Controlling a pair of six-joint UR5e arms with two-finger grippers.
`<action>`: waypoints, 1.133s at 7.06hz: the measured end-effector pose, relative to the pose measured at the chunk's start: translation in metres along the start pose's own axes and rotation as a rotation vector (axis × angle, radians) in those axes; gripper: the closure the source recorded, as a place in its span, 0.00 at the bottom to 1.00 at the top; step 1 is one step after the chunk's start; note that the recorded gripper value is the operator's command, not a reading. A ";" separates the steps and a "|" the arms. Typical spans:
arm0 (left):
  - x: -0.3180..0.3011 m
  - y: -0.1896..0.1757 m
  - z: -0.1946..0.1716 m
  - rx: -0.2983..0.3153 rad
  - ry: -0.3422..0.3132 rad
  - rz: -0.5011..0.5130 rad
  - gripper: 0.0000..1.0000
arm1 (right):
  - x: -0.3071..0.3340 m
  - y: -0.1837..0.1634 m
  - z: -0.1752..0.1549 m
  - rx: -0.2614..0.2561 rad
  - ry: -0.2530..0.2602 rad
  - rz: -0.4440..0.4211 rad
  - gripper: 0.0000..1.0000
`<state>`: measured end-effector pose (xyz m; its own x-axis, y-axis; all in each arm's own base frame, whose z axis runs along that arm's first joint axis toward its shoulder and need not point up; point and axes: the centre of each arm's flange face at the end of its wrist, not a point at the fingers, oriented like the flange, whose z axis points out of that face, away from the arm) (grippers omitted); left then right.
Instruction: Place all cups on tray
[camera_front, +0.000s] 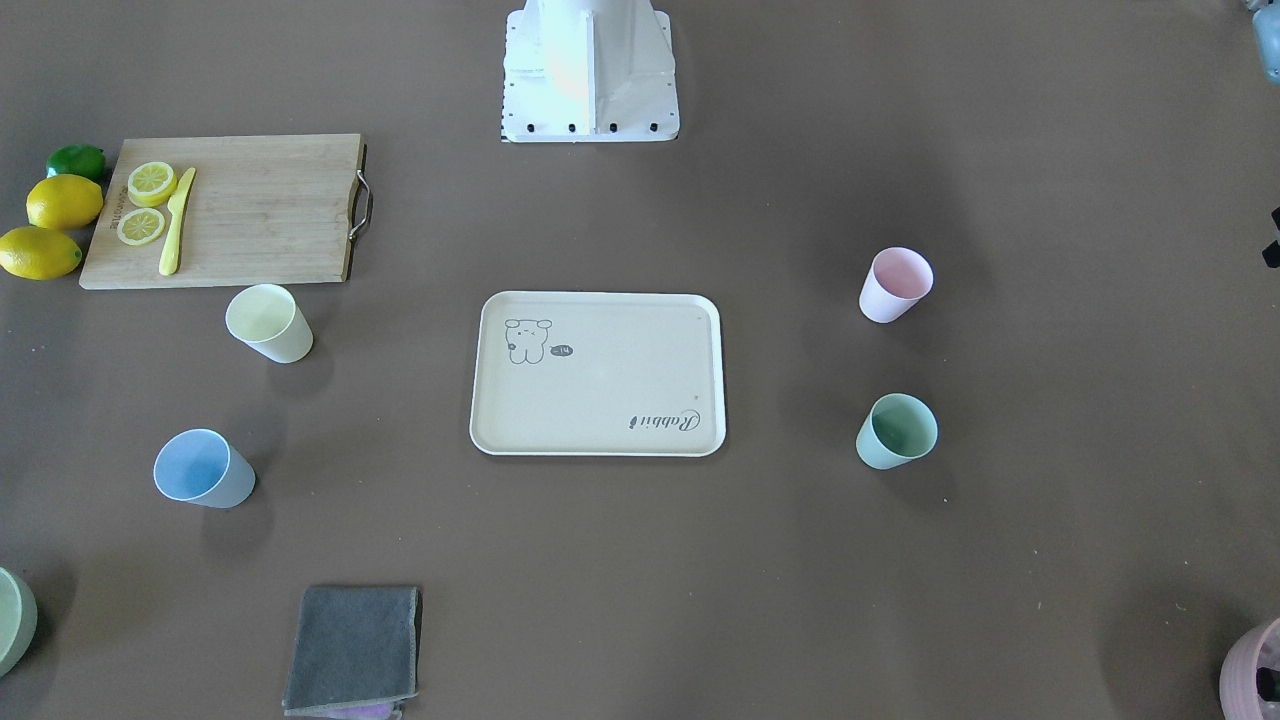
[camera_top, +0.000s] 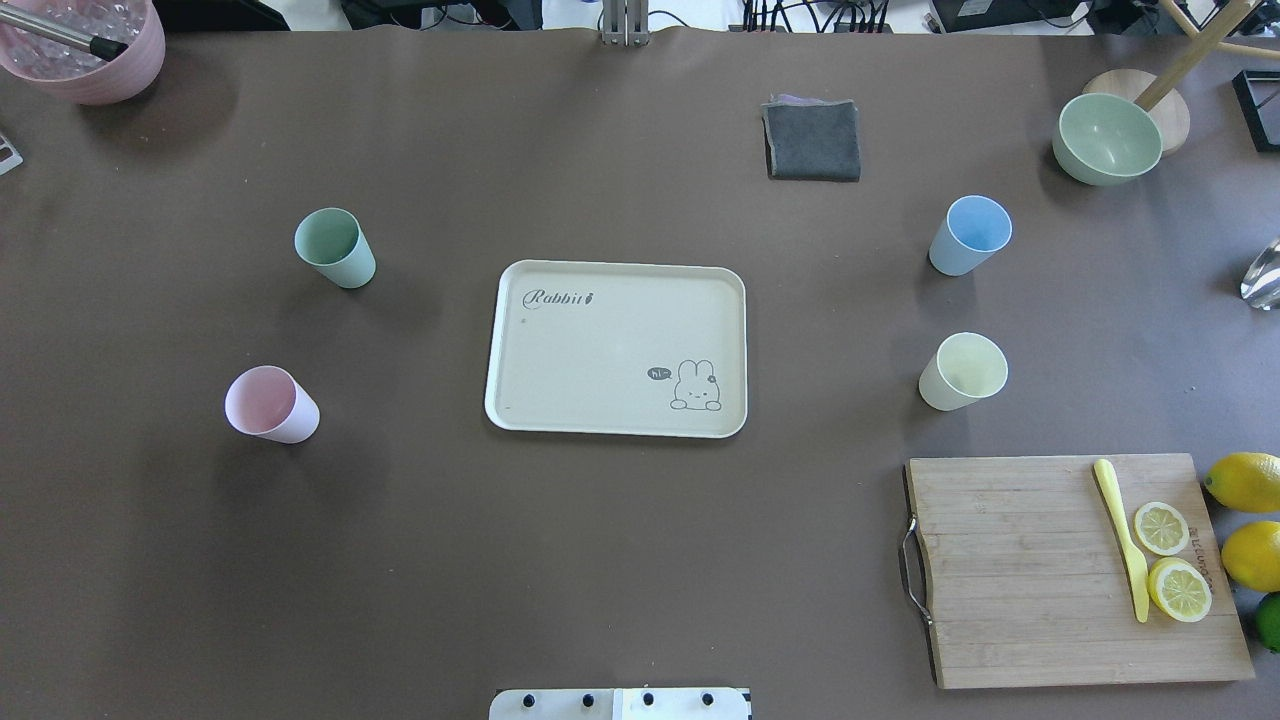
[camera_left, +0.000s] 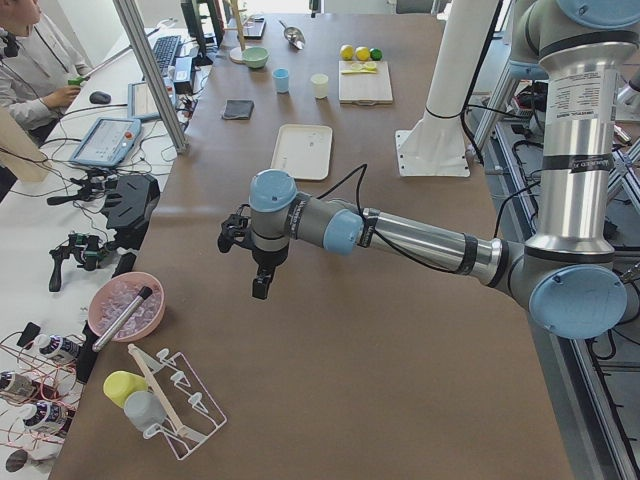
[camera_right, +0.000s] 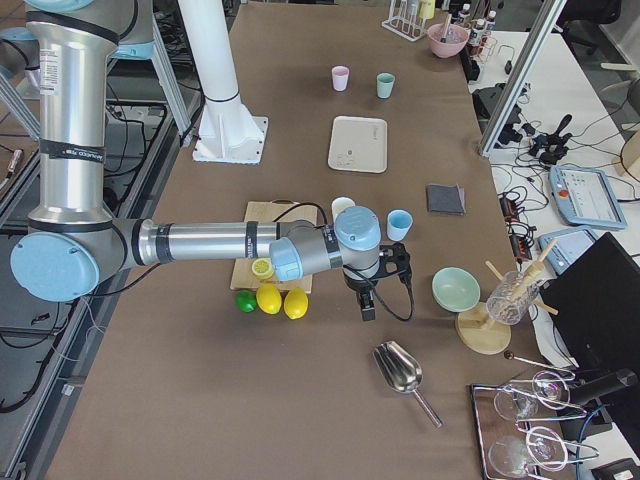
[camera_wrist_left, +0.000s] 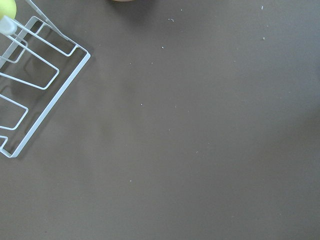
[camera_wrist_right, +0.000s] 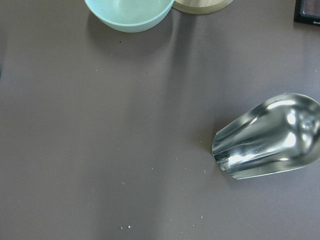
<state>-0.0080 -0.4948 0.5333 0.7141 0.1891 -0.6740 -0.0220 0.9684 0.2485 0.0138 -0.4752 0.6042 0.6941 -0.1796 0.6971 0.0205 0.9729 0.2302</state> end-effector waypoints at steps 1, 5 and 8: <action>0.000 0.000 0.000 0.000 0.000 0.000 0.02 | 0.000 0.000 0.000 0.001 0.001 -0.001 0.00; -0.001 0.017 0.000 0.014 0.011 0.012 0.02 | 0.000 0.000 0.000 0.001 0.001 -0.006 0.00; -0.005 0.034 0.002 0.014 0.014 0.008 0.03 | 0.001 0.000 0.001 -0.002 0.000 -0.003 0.01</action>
<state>-0.0108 -0.4632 0.5470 0.7043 0.1988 -0.6815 -0.0178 0.9646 0.2631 0.0138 -0.4754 0.6055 0.6942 -0.1821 0.6964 0.0235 0.9727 0.2309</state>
